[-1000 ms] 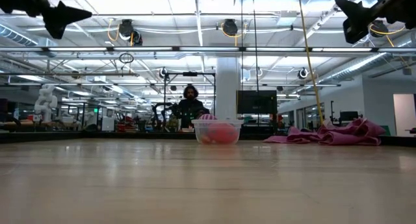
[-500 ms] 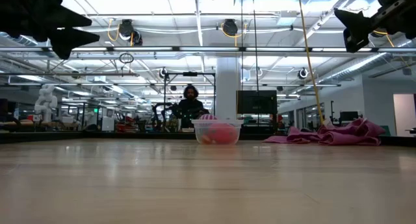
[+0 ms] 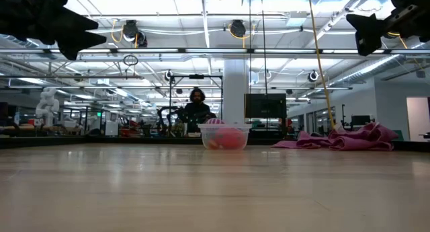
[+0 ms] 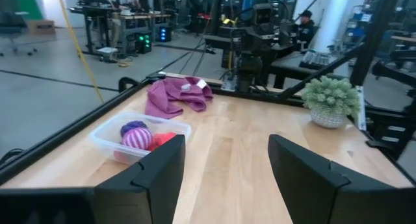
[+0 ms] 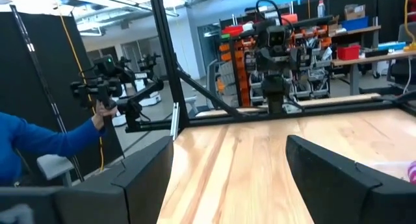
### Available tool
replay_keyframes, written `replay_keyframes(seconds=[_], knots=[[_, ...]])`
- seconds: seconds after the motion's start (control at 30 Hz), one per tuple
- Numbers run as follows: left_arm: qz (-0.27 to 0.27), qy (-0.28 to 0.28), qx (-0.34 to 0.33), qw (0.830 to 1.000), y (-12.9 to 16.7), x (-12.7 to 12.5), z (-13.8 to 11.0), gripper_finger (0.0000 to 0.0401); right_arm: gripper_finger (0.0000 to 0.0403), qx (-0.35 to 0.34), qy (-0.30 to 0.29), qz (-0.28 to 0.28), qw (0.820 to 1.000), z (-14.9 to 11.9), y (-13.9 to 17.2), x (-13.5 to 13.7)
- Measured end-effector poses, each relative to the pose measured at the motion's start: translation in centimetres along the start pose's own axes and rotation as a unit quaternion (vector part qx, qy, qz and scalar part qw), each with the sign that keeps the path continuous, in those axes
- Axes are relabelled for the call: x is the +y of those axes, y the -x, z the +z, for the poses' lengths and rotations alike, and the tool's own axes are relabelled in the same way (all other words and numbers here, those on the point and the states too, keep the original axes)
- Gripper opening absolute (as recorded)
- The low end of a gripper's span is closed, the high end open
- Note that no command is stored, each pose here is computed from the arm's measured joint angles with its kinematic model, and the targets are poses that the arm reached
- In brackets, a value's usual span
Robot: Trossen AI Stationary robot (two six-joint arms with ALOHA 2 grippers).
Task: Pick and placing Produce into tupperware
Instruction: Return to Home Position
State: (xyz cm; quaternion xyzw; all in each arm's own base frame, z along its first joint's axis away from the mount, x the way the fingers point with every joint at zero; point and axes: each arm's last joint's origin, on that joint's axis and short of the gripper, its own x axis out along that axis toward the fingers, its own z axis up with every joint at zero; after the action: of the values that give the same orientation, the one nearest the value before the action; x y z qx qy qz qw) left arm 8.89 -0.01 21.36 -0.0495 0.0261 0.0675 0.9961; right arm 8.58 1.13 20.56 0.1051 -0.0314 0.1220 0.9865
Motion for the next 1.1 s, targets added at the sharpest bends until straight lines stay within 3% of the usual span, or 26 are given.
replay_keyframes(seconds=[0.23, 0.43, 0.73, 1.1], knots=[[-0.055, 0.011, -0.031, 0.998, -0.9, -0.1, -1.7, 0.0225, 0.0290, -0.009, 0.003, 0.002, 1.000, 0.3, 0.0, 0.1], [-0.037, 0.034, -0.008, 0.999, -1.2, 0.0, -2.8, 0.0225, 0.0290, -0.014, 0.014, -0.001, 1.000, 0.3, 0.0, 0.0], [-0.043, 0.025, -0.009, 0.999, -1.1, 0.0, -2.8, 0.0225, 0.0290, -0.011, 0.020, -0.013, 1.000, -2.2, -0.6, -0.7], [-0.041, -0.001, 0.011, 0.999, -1.1, -0.1, -3.2, 0.0225, 0.0290, 0.001, 0.040, -0.017, 0.999, -2.4, -0.6, -0.7]])
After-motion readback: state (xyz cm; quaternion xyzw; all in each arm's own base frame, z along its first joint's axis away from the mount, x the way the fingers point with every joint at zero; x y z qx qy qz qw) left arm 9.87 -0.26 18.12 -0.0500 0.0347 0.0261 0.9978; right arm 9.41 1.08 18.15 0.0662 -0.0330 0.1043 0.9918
